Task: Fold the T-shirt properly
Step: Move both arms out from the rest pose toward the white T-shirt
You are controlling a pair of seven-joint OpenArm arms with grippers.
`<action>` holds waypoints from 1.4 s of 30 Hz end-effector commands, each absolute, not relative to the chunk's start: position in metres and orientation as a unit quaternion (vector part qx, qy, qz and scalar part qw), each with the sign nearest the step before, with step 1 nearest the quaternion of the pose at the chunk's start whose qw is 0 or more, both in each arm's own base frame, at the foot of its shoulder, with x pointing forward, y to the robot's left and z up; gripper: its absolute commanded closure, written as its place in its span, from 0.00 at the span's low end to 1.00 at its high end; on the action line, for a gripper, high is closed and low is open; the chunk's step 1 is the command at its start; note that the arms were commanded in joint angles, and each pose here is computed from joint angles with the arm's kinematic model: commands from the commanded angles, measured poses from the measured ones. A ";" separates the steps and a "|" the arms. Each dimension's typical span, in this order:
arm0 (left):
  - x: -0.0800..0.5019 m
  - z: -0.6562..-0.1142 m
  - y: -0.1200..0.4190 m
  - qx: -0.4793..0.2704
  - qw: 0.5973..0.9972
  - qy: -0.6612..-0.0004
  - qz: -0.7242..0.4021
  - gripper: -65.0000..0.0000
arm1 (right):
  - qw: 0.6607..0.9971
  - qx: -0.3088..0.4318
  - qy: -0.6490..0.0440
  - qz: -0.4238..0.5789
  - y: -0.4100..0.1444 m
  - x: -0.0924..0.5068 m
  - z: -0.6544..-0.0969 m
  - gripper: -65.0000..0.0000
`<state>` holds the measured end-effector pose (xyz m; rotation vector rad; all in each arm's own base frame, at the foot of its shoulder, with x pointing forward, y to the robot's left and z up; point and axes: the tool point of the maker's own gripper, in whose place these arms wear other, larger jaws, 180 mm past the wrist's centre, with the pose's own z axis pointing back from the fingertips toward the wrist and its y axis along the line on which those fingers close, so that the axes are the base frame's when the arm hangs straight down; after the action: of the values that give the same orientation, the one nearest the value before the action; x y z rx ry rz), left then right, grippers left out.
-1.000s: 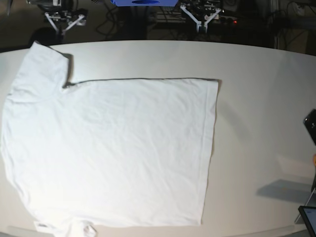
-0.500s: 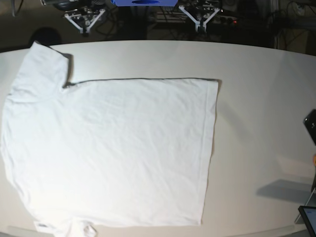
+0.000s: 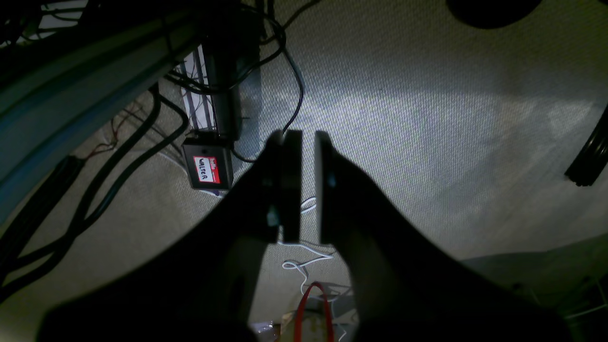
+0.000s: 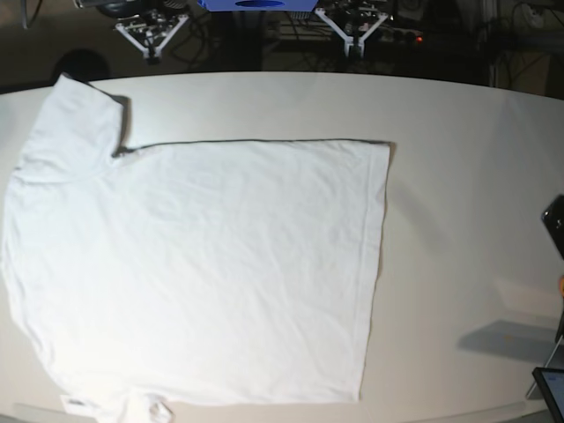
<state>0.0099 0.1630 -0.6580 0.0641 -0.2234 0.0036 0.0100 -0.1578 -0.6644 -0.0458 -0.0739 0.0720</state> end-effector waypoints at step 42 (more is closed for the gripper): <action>-0.033 -0.521 0.222 0.091 0.954 -0.270 -0.092 1.00 | 0.965 -0.158 -0.204 -0.035 -0.263 -0.040 -0.507 0.92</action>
<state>-0.0274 0.2178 -0.5248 0.1766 -0.5506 -0.1795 -0.0388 -0.2559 -0.5122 -0.3005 -0.3989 -0.0749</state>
